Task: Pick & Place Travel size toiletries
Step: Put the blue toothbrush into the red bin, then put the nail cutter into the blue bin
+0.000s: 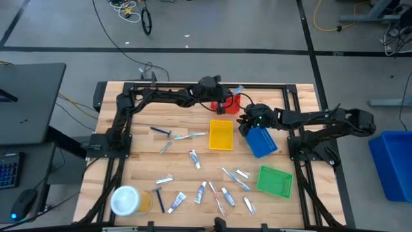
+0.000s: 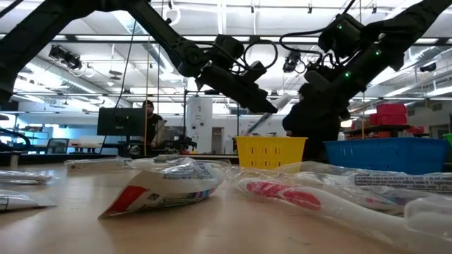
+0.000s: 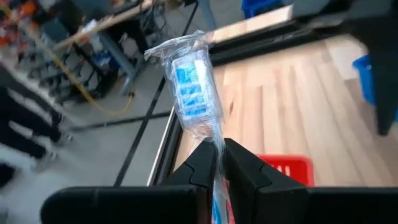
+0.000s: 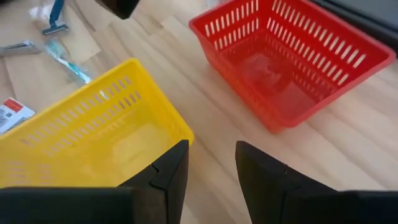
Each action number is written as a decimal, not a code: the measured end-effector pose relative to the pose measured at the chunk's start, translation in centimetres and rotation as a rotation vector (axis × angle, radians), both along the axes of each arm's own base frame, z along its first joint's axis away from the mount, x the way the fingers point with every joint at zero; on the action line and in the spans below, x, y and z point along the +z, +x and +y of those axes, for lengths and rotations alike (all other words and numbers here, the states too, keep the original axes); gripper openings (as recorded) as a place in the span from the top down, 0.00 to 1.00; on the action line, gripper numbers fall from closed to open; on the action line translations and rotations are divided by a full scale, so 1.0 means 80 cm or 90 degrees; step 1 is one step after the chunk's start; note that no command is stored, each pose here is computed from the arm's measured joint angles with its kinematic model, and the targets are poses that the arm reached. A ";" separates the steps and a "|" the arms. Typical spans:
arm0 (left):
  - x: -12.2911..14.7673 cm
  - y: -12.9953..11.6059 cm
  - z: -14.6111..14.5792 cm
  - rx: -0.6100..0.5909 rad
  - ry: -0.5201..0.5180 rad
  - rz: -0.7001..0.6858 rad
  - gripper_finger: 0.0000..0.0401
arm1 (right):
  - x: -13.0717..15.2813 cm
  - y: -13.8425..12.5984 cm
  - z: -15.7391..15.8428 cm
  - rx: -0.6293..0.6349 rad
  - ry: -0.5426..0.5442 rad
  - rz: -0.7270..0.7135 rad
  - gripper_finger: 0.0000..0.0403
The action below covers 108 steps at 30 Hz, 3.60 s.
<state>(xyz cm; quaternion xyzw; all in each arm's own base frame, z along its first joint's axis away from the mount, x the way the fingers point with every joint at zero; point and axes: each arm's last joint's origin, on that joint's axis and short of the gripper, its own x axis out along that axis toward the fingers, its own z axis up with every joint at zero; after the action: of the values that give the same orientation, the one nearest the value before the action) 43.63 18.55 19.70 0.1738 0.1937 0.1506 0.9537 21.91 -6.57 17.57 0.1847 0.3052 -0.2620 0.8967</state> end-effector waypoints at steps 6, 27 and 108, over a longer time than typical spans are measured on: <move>-0.013 -0.006 0.001 0.029 -0.072 0.051 0.92 | -0.001 0.002 0.008 0.011 0.009 0.002 0.66; -0.017 -0.009 0.002 0.011 -0.115 0.058 0.59 | 0.004 0.006 0.010 0.013 -0.031 -0.016 0.65; 0.032 -0.247 -0.177 0.110 -0.228 0.090 0.65 | 0.047 0.073 0.189 0.319 0.088 0.070 0.57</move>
<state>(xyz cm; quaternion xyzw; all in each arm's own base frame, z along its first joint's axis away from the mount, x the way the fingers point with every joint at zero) 23.87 4.40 22.24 -0.0059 0.2983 0.1824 0.9369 27.74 8.55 21.32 0.1498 0.4068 -0.0201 0.9009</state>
